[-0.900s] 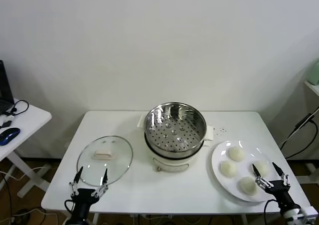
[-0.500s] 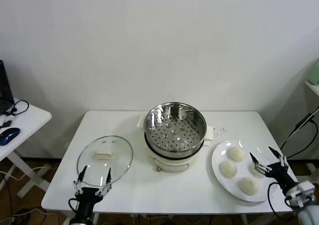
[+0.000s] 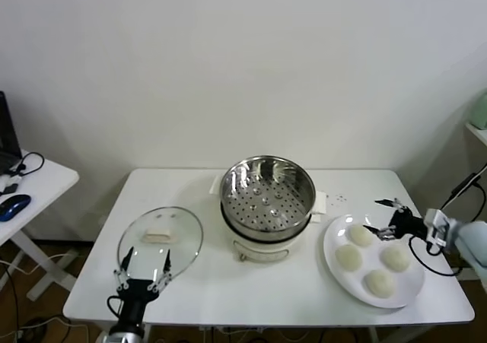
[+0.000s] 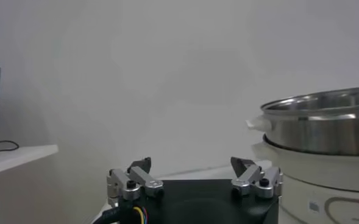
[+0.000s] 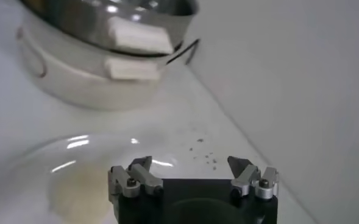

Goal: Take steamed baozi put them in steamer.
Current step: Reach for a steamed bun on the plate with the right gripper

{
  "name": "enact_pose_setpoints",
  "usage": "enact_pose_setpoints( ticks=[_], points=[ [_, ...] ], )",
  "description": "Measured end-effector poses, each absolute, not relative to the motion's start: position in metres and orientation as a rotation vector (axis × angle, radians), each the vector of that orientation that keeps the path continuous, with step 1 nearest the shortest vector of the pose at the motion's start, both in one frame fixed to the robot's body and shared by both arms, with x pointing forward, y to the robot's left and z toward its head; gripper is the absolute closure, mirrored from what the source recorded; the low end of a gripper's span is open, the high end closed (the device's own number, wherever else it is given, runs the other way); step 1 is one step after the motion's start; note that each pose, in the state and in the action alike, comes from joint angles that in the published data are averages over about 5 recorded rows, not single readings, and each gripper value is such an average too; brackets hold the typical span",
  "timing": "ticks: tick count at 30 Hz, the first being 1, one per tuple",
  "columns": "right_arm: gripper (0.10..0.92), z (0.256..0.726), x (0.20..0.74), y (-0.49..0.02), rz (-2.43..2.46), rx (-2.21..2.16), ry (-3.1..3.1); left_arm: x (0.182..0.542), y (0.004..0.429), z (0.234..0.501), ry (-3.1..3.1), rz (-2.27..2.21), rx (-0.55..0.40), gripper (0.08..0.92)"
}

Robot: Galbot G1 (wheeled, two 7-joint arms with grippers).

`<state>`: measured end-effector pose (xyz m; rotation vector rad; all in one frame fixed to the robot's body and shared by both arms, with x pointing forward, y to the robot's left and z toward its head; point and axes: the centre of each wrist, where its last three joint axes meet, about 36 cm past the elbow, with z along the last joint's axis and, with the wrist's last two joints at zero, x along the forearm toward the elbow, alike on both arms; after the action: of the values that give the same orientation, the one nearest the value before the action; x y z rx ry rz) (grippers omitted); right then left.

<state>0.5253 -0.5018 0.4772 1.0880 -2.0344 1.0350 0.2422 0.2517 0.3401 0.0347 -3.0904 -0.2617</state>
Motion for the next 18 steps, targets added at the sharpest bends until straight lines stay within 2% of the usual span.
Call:
enact_pose_setpoints(
  ticks=[9,18],
  points=[
    [0.2,0.484,0.566,-0.503,1.12,1.159,-1.711,0.249,0.256,0.34,-3.083,-0.275,0.048,0.177],
    [0.2,0.471,0.599,-0.486,1.146,1.18,-1.535,0.255,0.258,0.342,-3.083,-0.276,0.075,0.177]
  ],
)
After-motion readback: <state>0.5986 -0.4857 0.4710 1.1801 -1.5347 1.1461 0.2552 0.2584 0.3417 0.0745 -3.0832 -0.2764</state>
